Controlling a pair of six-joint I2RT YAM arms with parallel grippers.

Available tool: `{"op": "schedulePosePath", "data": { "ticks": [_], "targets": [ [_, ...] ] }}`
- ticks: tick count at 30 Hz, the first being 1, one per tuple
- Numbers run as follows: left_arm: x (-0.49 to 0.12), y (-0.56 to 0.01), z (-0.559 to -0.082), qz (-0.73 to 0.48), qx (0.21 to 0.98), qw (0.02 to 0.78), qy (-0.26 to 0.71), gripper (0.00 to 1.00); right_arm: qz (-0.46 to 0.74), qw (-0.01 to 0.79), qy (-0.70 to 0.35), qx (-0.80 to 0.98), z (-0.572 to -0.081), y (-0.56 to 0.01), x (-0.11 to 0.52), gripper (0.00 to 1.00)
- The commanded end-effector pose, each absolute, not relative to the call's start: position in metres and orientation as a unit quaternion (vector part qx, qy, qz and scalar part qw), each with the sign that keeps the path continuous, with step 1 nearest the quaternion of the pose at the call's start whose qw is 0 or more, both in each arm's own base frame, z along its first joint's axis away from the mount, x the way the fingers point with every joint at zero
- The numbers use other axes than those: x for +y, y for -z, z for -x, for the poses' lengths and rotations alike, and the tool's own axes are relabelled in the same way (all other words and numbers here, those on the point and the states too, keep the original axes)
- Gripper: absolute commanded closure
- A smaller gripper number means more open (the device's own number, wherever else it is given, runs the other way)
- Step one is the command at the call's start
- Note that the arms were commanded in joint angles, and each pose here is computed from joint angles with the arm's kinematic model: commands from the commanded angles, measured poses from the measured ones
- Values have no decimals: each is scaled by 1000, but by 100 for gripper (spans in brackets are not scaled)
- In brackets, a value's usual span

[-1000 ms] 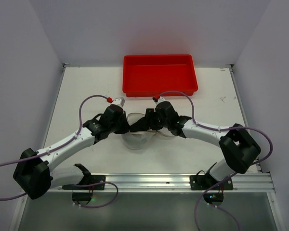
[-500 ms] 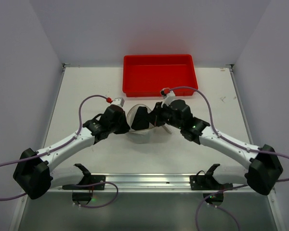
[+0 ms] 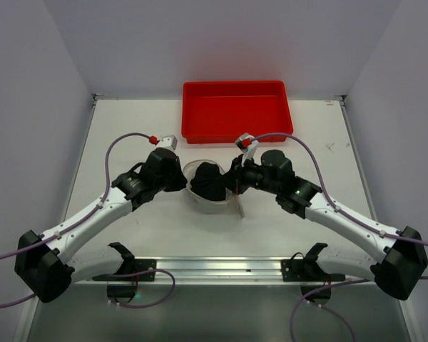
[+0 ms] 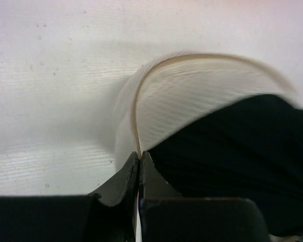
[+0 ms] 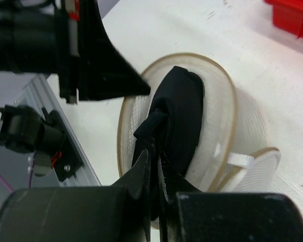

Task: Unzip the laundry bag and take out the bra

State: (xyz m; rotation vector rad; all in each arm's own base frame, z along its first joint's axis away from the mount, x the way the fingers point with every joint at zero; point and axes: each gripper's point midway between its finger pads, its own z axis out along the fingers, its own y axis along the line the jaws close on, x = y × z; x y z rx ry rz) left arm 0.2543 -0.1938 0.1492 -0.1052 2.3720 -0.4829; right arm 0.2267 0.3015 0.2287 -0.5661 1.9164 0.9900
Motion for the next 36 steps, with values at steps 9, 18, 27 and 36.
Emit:
{"op": "schedulePosePath", "data": {
  "ticks": [9,18,27,36],
  "targets": [
    [-207,-193,-275,28,896,389,211,100,338,417,-463,706,-186,-245,325,100],
    [-192,-156,-255,33,912,361,192,100,212,556,-418,686,-218,-311,282,100],
    [-186,-125,-240,43,918,341,196,100,99,646,-425,626,-237,-374,245,100],
    [-181,-117,-242,50,921,341,181,100,47,695,-348,628,-323,-421,217,100]
  ]
}}
